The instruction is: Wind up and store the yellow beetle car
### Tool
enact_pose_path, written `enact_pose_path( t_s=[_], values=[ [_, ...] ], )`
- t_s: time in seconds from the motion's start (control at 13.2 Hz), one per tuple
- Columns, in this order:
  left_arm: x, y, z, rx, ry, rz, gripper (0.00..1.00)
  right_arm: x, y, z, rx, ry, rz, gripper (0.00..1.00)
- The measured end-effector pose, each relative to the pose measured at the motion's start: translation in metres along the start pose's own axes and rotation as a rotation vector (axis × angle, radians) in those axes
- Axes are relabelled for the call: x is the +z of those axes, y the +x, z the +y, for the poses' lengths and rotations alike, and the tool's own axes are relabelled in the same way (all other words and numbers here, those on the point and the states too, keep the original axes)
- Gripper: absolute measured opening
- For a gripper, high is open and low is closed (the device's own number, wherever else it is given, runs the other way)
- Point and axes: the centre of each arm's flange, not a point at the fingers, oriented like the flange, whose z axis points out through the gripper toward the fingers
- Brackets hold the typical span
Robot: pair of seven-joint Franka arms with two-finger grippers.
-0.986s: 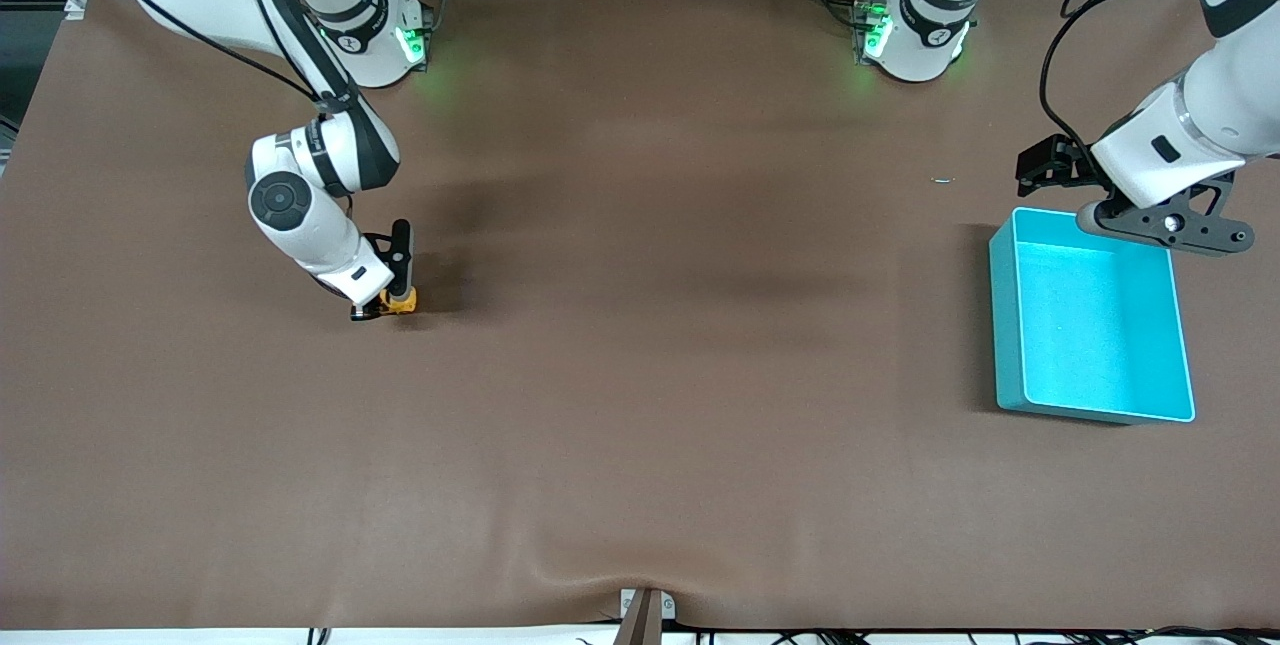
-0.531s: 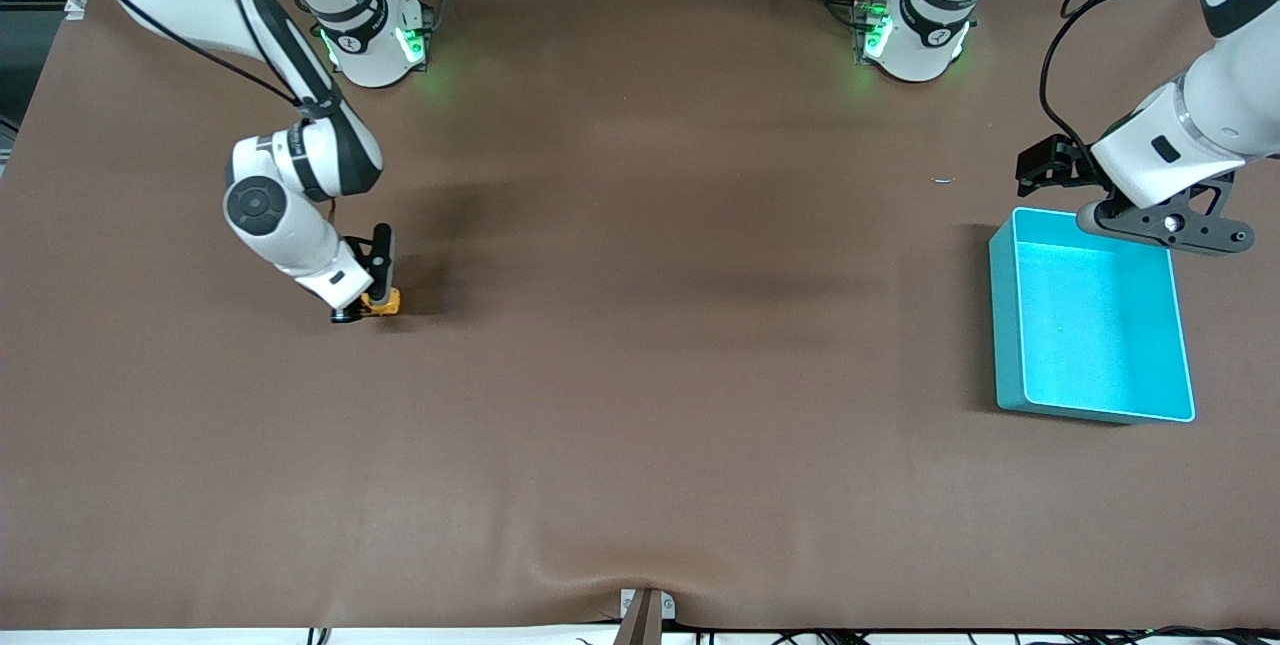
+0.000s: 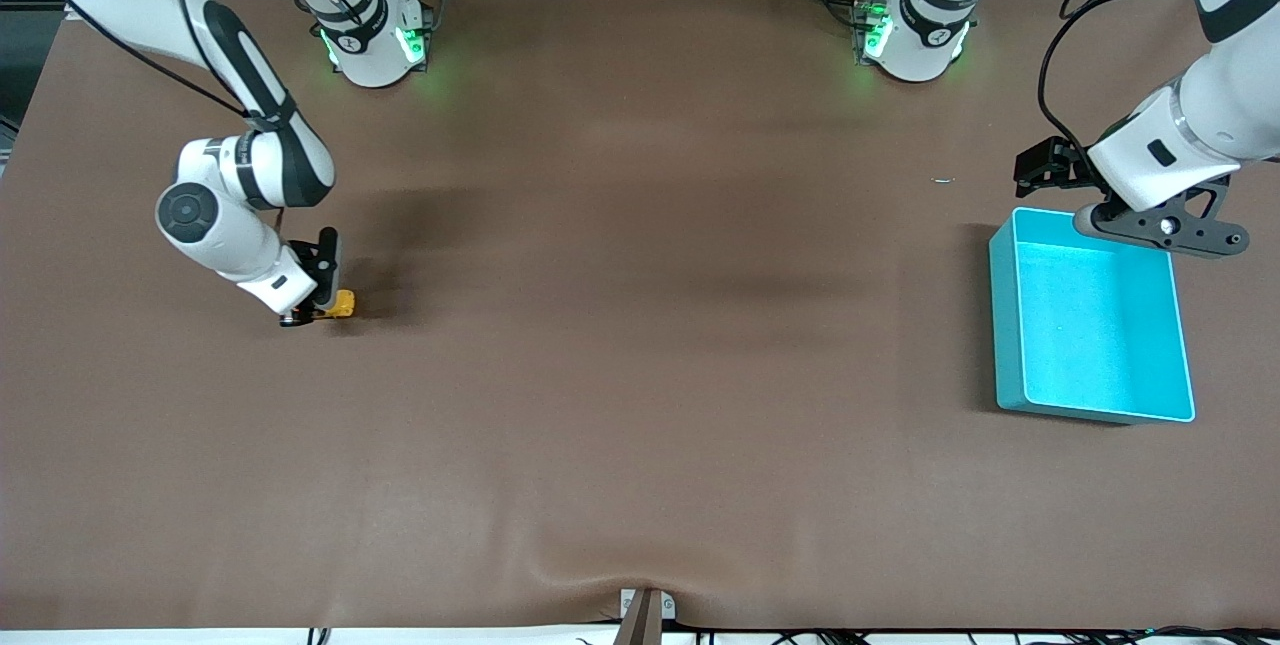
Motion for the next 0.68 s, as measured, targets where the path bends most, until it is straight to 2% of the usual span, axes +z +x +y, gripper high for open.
enact_pose_path(
  t_s=[0.38, 0.68],
  values=[
    [0.005, 0.000, 0.000, 0.000, -0.001, -0.010, 1.00, 0.003, -0.049, -0.002, 0.001, -0.002, 0.000, 0.39],
    [0.007, 0.001, 0.003, 0.005, 0.000, -0.013, 1.00, 0.005, -0.070, -0.003, 0.022, -0.003, -0.002, 0.39]
  ],
)
